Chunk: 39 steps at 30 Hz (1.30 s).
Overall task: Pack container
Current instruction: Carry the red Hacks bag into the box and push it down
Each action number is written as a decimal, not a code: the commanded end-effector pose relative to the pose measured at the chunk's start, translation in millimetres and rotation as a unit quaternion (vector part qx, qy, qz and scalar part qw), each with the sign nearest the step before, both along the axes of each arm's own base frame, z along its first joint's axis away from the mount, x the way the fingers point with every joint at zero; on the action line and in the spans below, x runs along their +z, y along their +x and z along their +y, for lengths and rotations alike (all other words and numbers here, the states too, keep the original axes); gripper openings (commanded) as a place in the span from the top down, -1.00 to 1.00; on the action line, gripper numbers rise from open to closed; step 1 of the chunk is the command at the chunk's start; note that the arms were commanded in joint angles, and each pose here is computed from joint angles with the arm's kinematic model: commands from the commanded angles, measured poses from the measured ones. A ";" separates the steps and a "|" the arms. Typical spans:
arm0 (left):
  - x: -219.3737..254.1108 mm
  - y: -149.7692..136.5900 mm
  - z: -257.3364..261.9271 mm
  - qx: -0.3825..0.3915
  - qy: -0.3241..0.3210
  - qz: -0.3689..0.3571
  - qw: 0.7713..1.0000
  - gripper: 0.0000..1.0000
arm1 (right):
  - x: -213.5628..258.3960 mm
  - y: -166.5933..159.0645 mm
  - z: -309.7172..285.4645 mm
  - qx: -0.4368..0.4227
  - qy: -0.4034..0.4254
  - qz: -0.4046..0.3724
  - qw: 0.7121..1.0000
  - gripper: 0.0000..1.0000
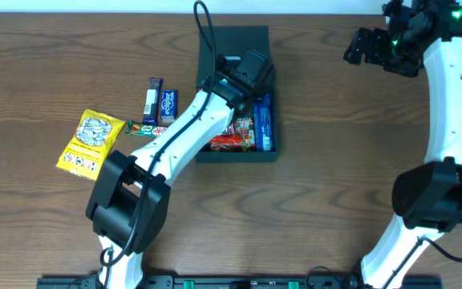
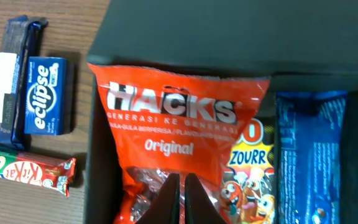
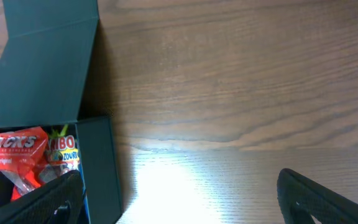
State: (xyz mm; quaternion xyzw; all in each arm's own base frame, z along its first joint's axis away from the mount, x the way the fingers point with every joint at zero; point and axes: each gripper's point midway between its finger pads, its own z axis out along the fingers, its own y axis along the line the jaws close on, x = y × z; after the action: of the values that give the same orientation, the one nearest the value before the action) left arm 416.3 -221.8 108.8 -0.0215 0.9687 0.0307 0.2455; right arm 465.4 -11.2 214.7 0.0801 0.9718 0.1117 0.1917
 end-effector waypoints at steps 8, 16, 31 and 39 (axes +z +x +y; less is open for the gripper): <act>-66.9 2.6 -1.7 -0.004 0.025 0.054 0.998 0.89 | 13.8 -1.4 0.4 0.005 -0.001 -0.017 1.000 -0.97; -71.8 0.7 -3.9 -0.007 0.020 0.063 0.998 0.88 | 14.2 -0.4 0.2 0.005 -0.001 -0.019 1.000 -0.98; 2.9 31.9 23.4 0.042 0.031 -0.056 0.997 0.88 | 15.3 1.9 0.1 0.005 -0.001 -0.025 1.000 -0.98; -47.1 27.8 32.1 0.044 0.045 0.005 0.998 0.88 | 15.3 2.0 0.0 0.005 -0.001 -0.025 1.000 -0.98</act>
State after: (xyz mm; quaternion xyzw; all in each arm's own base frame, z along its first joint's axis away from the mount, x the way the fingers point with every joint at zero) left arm 448.4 -192.5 84.1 -0.0552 0.9581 0.0813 0.2689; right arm 468.2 -11.6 215.8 0.0793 0.9706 0.1114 0.1980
